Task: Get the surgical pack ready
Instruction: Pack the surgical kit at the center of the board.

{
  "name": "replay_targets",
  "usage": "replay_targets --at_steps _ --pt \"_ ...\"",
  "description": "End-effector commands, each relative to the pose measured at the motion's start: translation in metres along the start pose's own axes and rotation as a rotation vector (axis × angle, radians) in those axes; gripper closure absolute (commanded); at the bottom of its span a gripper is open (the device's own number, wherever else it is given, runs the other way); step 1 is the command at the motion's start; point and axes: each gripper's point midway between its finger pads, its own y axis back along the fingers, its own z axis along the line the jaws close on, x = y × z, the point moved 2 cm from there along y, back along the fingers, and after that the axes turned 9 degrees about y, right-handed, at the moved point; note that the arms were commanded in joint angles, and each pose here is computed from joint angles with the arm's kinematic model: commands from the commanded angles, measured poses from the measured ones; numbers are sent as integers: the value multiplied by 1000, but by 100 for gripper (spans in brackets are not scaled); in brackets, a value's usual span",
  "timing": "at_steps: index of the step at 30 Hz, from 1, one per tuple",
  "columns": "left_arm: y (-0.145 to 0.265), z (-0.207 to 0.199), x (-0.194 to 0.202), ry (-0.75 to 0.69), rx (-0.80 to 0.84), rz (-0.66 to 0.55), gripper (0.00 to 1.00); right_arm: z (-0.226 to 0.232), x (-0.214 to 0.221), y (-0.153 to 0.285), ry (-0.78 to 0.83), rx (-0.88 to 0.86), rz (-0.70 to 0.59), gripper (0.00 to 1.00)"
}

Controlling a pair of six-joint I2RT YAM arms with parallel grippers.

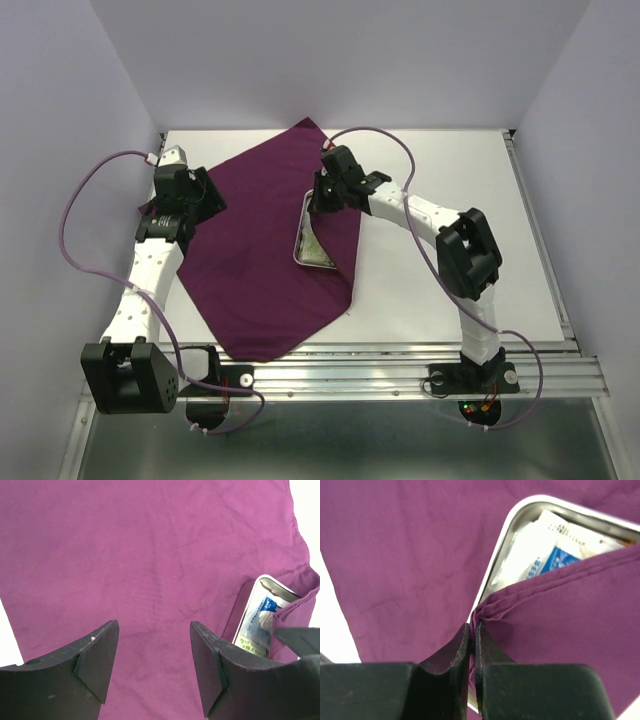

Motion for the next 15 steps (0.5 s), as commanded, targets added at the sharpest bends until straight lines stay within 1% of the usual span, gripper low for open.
replay_targets --at_steps 1,2,15 --pt "0 -2 -4 -15 13 -16 30 24 -17 -9 9 -47 -40 99" --pt "-1 -1 -2 -15 11 -12 30 27 -22 -9 10 -51 -52 99" --pt "-1 1 0 -17 8 -8 30 34 -23 -30 9 -67 -33 99"
